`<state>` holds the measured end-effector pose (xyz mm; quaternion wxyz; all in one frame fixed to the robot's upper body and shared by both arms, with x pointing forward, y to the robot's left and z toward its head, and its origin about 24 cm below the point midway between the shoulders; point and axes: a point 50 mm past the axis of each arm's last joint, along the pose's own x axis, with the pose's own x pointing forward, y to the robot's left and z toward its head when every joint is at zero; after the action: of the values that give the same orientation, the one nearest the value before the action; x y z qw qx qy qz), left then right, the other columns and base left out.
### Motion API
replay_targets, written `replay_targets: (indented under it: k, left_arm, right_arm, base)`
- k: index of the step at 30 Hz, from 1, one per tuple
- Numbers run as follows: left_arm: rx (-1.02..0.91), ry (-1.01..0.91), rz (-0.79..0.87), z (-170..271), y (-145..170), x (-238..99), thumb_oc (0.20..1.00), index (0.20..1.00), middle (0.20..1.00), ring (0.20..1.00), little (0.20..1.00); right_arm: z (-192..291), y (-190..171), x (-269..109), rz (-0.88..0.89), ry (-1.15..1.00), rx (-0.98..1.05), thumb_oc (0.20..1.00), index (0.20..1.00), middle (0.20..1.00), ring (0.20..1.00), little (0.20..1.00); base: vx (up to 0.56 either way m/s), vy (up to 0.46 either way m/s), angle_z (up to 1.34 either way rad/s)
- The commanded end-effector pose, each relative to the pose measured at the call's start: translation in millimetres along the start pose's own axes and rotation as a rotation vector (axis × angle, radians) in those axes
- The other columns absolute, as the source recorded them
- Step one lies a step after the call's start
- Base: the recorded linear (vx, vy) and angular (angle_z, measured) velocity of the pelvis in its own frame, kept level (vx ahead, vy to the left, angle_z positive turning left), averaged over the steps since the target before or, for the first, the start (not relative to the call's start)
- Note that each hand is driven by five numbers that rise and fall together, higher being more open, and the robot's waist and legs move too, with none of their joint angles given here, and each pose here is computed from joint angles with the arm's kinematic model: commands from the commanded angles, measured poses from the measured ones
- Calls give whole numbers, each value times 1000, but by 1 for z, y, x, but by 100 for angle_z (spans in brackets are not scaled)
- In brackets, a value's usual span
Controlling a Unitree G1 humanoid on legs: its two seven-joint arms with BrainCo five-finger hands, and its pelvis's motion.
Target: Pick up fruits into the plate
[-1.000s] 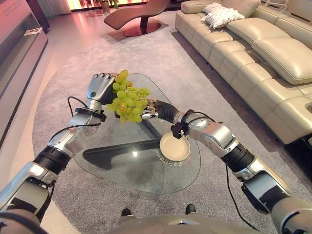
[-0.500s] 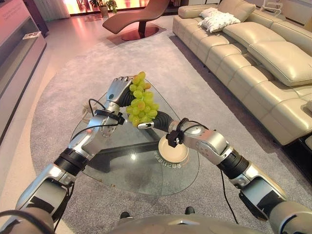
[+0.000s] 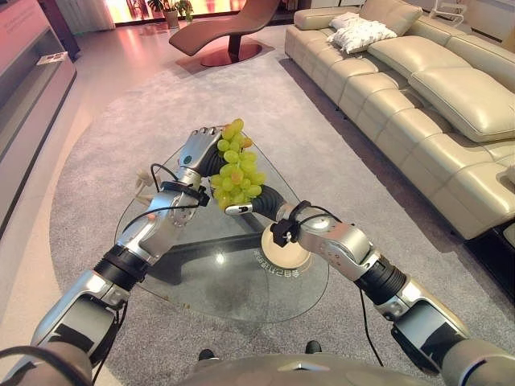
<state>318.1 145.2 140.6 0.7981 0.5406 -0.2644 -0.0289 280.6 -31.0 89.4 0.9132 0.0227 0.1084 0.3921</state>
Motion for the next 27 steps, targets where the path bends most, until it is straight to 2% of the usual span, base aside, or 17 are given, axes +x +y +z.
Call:
replay_targets:
  k: [1,19,27]
  left_arm:
    - [12,-95,126,16,21,17,200,200,200,200,200]
    - [21,4,101,-8,10,-6,200,200,200,200,200]
    - [21,40,92,-16,6,-15,200,200,200,200,200]
  right_arm:
    - [60,28,3,104,-308,94,200,200,200,200,200]
    - [48,24,-1,66,-322,247,200,200,200,200,200]
    - [45,21,-2,53,-316,245,200,200,200,200,200]
  base:
    - [0,0,0]
    - [0,0,0]
    - [0,0,0]
